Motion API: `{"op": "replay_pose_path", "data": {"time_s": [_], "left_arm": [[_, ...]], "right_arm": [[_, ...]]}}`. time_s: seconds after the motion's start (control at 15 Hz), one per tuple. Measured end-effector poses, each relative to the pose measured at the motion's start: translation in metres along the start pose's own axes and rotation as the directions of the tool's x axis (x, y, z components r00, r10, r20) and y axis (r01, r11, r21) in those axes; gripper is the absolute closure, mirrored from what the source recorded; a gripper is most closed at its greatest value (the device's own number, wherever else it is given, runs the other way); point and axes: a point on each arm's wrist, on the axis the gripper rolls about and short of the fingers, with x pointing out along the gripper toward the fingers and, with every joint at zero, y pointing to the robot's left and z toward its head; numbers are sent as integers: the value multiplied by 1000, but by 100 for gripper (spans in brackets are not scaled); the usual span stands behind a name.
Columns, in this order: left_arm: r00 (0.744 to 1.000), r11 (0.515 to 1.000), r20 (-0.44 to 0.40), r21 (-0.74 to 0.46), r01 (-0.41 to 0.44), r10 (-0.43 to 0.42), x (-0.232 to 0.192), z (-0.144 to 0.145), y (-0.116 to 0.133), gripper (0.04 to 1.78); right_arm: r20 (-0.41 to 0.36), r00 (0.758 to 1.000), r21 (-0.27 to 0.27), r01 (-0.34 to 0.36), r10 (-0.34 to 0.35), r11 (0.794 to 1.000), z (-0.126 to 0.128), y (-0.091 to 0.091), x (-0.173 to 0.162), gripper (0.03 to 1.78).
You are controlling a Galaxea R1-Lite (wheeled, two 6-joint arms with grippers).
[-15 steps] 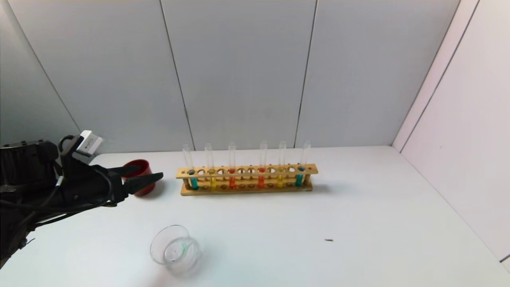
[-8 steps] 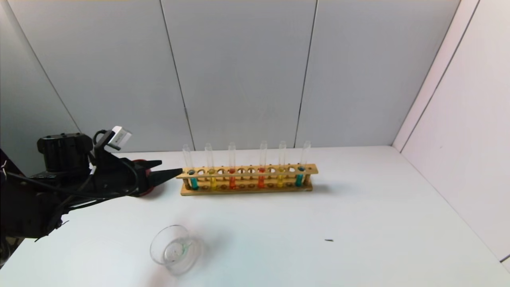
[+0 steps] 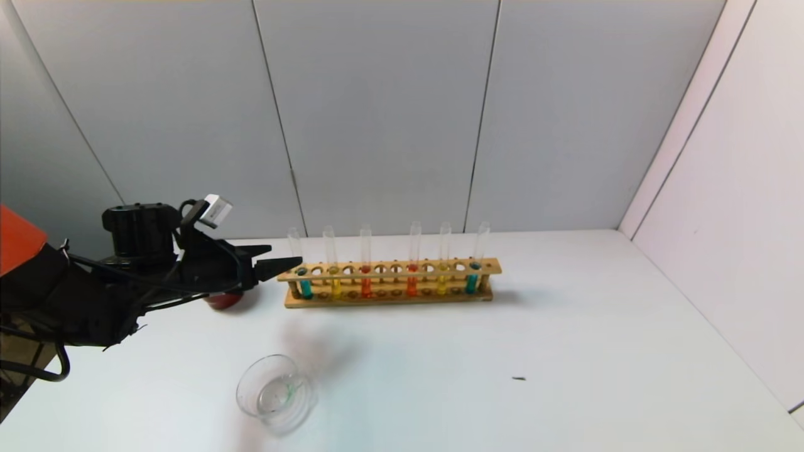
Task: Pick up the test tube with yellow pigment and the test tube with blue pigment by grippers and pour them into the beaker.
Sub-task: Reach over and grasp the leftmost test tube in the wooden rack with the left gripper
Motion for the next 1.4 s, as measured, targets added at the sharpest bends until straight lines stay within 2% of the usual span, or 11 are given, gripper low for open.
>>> {"op": "replay_pose_path", "data": {"time_s": [0.33, 0.8, 1.4], "left_arm": [[1000, 1000, -7, 3, 0, 0, 12, -3, 11, 7], [999, 999, -5, 23, 35, -35, 29, 5, 5, 7], [999, 998, -6, 40, 40, -40, 39, 5, 6, 10]], "right_arm": [[0, 1000, 0, 0, 0, 1000, 0, 0, 0, 7], [0, 1000, 0, 0, 0, 1000, 0, 0, 0, 7], [0, 1000, 0, 0, 0, 1000, 0, 0, 0, 7]]}}
